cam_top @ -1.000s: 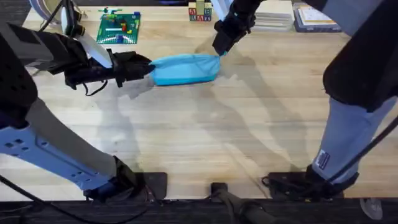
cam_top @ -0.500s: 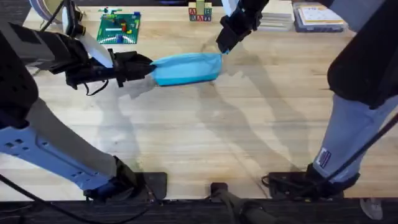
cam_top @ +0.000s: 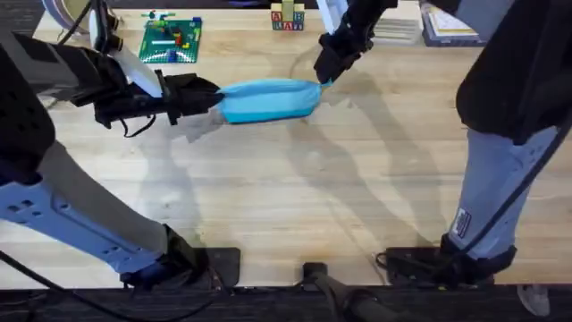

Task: Unzip the bag, pick up the pens from the table one at a time and place them inside, then zip the bag closed.

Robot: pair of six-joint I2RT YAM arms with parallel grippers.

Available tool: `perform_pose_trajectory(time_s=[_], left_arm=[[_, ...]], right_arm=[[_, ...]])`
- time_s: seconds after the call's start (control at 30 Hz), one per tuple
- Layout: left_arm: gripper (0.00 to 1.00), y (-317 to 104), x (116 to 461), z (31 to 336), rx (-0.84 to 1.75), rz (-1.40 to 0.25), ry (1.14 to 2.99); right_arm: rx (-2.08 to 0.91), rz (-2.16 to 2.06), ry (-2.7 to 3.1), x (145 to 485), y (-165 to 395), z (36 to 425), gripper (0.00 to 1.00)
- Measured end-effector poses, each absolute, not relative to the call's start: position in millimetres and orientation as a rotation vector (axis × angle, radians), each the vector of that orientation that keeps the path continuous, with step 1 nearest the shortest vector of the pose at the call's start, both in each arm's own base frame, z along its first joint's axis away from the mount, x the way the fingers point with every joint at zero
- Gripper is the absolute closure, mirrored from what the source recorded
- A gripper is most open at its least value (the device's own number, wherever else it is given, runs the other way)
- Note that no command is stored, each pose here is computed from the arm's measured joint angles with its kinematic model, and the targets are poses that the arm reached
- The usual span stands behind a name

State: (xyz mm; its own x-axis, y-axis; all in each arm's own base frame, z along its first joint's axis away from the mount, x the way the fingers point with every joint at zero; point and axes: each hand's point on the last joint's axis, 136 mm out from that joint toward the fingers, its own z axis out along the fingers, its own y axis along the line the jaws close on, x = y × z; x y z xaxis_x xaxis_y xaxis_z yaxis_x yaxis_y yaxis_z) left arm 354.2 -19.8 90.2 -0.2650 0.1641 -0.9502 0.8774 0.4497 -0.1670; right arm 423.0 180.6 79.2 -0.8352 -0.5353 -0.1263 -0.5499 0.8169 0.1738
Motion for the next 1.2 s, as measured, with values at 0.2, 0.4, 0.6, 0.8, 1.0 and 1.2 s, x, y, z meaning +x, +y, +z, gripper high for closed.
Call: perform_pose_trajectory(time_s=[0.2,0.4,0.6,0.8,1.0,1.2], left_arm=[[0.959,-5,355,87,0.882,-0.866,1.740],[0.959,0,355,86,0.870,-0.855,1.747],[0.959,0,355,87,0.870,-0.856,1.747],[0.959,0,355,86,0.870,-0.855,1.748],[0.959,0,355,86,0.870,-0.855,1.748],[0.959,0,355,86,0.870,-0.855,1.748]], right_arm=[[-0.671,0.043,3.070,438,97,49,0.968],[-0.566,-0.065,3.126,438,59,40,0.968],[-0.618,-0.089,3.100,437,73,47,0.968],[-0.618,-0.088,3.020,438,79,82,0.968],[-0.625,-0.085,2.915,437,88,126,0.968],[-0.689,-0.068,2.799,427,115,167,0.968]])
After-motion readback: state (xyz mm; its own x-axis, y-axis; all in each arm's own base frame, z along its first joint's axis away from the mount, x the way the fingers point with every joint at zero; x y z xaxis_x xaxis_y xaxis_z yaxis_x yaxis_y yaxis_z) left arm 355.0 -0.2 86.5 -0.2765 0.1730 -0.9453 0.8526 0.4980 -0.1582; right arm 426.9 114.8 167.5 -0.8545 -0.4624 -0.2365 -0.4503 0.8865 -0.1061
